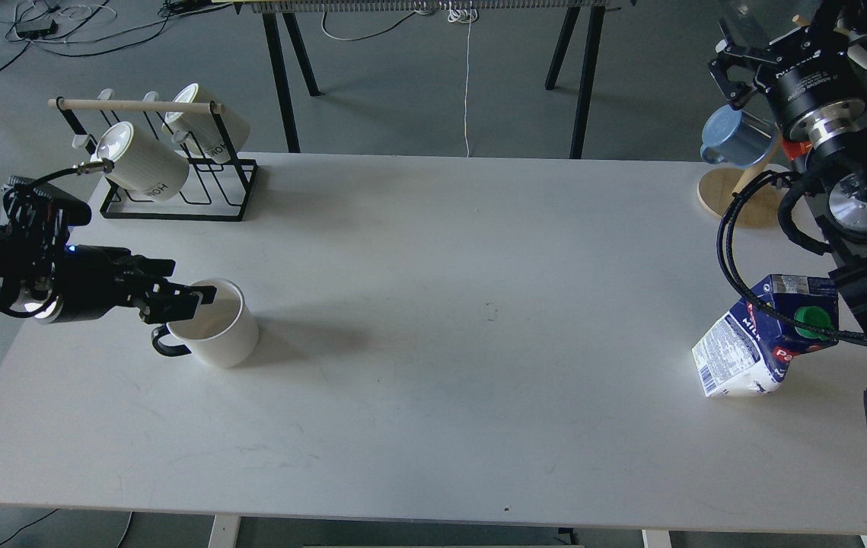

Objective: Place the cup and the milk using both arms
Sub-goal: 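Grasp the white mug rim with the left gripper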

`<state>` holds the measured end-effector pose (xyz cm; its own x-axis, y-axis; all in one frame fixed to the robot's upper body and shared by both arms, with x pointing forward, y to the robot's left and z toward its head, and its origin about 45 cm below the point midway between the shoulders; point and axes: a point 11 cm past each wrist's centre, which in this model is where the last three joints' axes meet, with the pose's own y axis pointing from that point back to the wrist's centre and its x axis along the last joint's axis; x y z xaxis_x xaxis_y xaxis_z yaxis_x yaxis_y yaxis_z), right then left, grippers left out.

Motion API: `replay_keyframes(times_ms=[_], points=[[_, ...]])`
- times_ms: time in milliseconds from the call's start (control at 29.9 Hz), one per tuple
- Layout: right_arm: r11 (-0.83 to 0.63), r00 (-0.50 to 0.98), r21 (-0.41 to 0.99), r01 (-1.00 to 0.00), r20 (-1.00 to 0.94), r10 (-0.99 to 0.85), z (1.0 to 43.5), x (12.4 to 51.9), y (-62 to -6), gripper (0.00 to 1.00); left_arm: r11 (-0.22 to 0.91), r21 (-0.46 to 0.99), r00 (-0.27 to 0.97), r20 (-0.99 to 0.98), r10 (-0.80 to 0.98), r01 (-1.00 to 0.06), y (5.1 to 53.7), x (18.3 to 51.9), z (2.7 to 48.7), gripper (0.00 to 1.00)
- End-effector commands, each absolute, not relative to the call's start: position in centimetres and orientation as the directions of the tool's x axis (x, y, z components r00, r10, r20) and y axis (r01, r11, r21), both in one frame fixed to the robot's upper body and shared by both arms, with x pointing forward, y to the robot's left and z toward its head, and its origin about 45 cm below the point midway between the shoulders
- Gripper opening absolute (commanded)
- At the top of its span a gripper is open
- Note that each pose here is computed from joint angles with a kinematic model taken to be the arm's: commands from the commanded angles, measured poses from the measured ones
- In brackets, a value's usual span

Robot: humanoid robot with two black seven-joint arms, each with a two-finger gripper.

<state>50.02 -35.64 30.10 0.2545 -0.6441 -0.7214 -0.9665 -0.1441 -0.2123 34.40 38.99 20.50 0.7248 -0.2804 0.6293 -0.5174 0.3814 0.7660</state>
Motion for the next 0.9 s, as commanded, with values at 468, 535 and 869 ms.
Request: replay_keyframes(times_ms=[468, 535, 869], points=[[-0.143, 0.253, -0.211, -0.967, -0.721, -0.645, 30.1, 50.0, -35.7, 0.99, 0.353, 0.781, 0.721, 0.617, -0.314, -0.515, 39.0, 34.8, 17.2, 0.40], [-0.143, 0.253, -0.211, -0.967, -0.721, -0.645, 30.1, 50.0, -35.7, 0.99, 0.346, 0.785, 0.726, 0.613, -0.311, -0.515, 39.0, 34.9, 17.0, 0.30], [-0.144, 0.258, -0.217, -0.965, -0.720, -0.644, 30.4, 50.1, -35.6, 0.99, 0.375, 0.780, 0.718, 0.617, -0.324, -0.501, 37.8, 35.2, 17.7, 0.05]])
